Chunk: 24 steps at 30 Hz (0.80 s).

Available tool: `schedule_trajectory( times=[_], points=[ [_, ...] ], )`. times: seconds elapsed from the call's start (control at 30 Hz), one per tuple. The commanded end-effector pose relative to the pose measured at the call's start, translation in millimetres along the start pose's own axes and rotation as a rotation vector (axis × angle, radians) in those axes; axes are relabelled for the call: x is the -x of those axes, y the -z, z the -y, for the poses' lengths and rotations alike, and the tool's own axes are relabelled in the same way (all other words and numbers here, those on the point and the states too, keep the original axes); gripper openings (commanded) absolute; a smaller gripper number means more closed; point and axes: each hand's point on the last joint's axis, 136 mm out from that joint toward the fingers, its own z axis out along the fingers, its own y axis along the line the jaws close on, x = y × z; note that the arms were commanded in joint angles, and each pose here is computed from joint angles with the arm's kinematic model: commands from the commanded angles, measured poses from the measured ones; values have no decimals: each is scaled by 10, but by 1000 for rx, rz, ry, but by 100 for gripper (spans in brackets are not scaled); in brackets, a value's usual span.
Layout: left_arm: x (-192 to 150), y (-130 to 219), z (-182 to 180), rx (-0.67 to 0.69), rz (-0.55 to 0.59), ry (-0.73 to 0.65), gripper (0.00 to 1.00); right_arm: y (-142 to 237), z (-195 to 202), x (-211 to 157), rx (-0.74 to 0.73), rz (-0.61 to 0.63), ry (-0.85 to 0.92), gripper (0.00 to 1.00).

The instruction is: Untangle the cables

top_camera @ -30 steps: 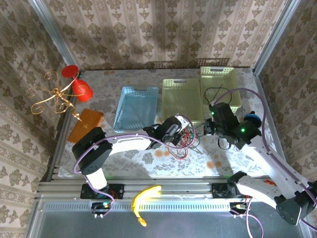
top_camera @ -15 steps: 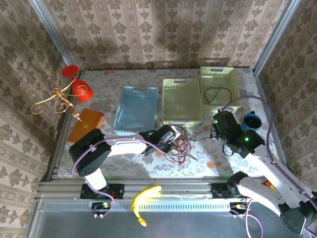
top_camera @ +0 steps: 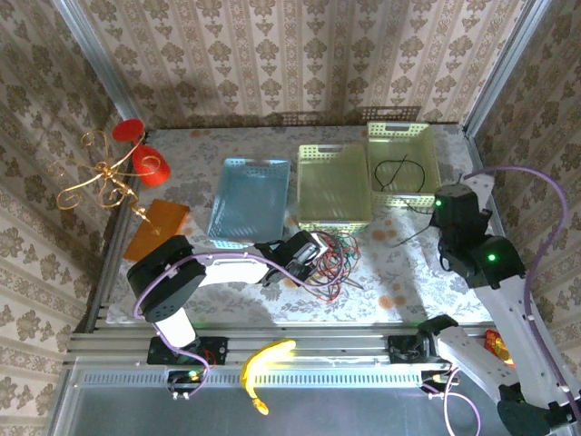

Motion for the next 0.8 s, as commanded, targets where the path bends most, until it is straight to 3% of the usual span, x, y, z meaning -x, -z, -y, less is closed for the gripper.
schedule_trajectory(
  times=[0.0, 0.2, 0.47, 0.77],
  points=[
    [-117, -66, -15, 0, -35, 20, 40, 157, 238, 452, -89, 138, -17, 0],
    [-60, -55, -7, -3, -16, 22, 40, 122, -62, 771, 17, 188, -9, 0],
    [76, 8, -29, 10, 16, 13, 43, -512, -537, 878, -47, 158, 28, 0],
    [133, 103, -32, 8, 36, 24, 44, -738, -666, 869, -90, 172, -46, 0]
  ],
)
